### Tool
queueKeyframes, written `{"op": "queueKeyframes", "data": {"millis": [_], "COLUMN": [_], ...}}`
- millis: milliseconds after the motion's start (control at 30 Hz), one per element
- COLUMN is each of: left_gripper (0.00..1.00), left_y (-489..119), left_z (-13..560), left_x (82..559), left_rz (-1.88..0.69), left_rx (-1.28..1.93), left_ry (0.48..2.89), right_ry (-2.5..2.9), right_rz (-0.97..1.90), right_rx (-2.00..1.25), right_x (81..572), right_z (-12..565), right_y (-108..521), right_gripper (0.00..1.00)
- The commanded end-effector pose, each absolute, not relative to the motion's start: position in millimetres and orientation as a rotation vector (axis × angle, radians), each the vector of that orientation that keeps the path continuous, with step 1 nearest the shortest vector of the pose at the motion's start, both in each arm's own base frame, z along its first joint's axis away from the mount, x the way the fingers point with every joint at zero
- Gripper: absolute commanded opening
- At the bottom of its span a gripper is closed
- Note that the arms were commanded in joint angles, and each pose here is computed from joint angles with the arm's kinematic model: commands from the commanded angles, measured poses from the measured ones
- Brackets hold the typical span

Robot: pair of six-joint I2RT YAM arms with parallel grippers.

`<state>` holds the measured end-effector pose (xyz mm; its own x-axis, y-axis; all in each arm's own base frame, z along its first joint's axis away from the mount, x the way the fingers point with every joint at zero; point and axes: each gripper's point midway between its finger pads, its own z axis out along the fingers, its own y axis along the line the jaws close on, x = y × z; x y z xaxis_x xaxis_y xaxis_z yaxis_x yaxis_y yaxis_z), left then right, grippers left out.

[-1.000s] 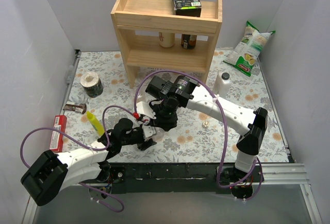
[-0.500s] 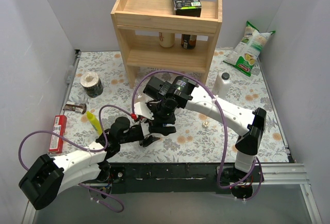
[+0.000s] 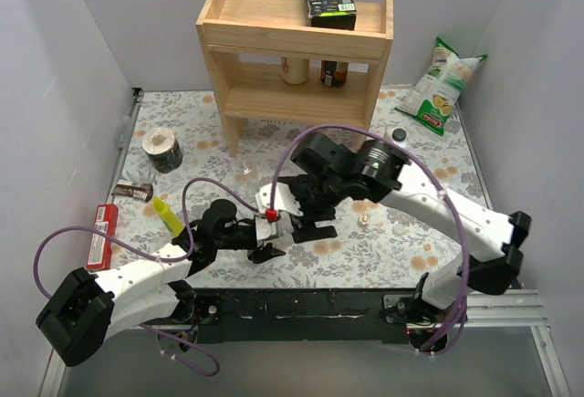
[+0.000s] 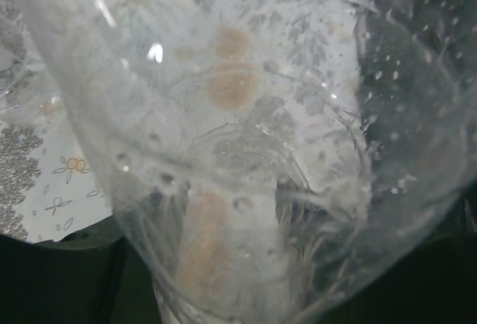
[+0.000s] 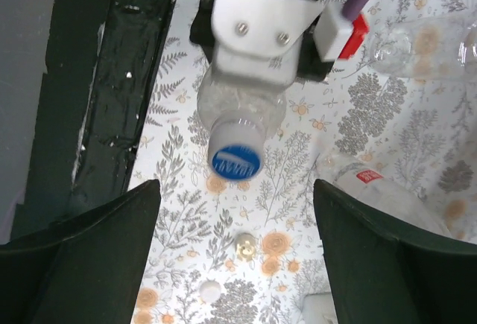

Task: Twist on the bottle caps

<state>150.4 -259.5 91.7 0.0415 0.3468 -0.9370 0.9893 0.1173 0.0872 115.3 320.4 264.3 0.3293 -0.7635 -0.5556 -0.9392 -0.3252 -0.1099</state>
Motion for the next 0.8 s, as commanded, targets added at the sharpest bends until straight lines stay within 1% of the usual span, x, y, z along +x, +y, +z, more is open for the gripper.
{"op": "queueKeyframes", "data": {"millis": [0, 133, 200, 433, 633, 767], "left_gripper": [0.00, 0.00, 0.00, 0.00, 0.00, 0.00], "left_y": [-264, -264, -264, -266, -266, -266], "left_z": [98, 99, 98, 99, 99, 99], "left_x": [130, 127, 127, 130, 131, 131], "left_rz": [-0.996, -1.014, -1.014, -1.006, -1.006, -1.004], "left_rx": [1.484, 1.487, 1.492, 1.512, 1.515, 1.516], "left_ry": [1.436, 1.441, 1.435, 1.427, 1.429, 1.430], "right_ry": [1.184, 1.038, 0.980, 0.849, 0.771, 0.749], "right_rz": [0.527, 0.466, 0.446, 0.509, 0.596, 0.610], "right_rx": [-2.202, -2.243, -2.257, -2.330, -2.412, -2.454], "right_x": [116, 120, 122, 110, 91, 87], "right_z": [279, 275, 275, 270, 265, 263], "right_y": [317, 317, 319, 324, 320, 316], "right_gripper": [0.86, 0.78, 0.75, 0.63, 0.60, 0.58]}}
